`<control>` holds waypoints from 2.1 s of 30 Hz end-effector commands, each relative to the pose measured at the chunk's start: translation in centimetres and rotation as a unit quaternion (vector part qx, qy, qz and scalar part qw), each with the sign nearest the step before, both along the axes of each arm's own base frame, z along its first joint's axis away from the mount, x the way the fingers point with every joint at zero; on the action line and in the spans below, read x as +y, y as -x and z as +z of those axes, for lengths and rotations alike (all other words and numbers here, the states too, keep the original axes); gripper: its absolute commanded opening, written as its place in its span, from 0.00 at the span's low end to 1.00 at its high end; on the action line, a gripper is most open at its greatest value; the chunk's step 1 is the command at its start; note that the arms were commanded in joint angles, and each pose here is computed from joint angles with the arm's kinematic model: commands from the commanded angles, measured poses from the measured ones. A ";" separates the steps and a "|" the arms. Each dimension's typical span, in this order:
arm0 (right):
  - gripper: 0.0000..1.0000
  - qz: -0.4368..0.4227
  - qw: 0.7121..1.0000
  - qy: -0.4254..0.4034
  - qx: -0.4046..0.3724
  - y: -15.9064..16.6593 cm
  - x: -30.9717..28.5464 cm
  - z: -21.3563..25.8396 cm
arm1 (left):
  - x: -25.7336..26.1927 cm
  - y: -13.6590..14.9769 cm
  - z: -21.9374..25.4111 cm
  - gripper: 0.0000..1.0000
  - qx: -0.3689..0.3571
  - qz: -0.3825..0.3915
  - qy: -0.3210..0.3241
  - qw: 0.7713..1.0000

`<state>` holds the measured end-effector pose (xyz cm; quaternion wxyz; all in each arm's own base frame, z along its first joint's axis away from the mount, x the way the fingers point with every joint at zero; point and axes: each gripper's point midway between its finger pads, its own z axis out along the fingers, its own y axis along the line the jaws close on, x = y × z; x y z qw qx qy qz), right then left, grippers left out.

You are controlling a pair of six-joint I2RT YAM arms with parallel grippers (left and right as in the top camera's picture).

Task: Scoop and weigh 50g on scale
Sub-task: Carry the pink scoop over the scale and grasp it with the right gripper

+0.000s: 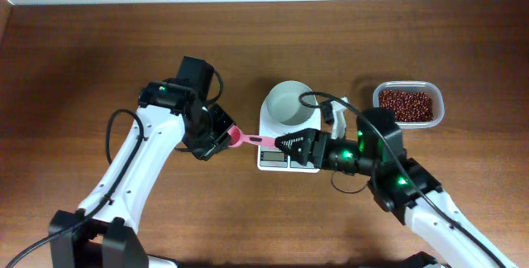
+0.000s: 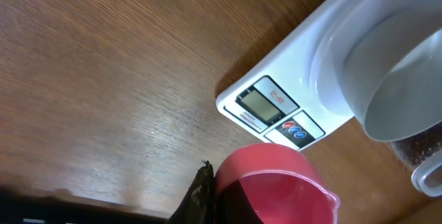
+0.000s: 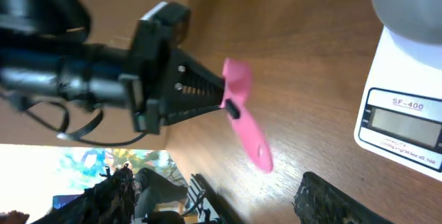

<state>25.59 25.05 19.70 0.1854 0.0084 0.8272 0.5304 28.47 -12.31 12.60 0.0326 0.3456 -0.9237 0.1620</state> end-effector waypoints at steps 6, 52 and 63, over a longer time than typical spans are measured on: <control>0.75 0.027 1.000 -0.014 0.004 0.3 3.3 -0.5 | -1.9 -0.3 1.3 0.00 -0.023 -0.005 0.017 1.000; 0.31 0.011 1.000 -0.005 -0.001 -0.3 3.3 -0.8 | -4.7 1.1 1.7 0.00 -0.029 -0.086 0.050 0.995; 0.11 0.011 1.000 -0.005 -0.003 -0.3 3.2 -0.8 | -4.3 1.0 1.5 0.00 -0.037 -0.102 0.037 0.993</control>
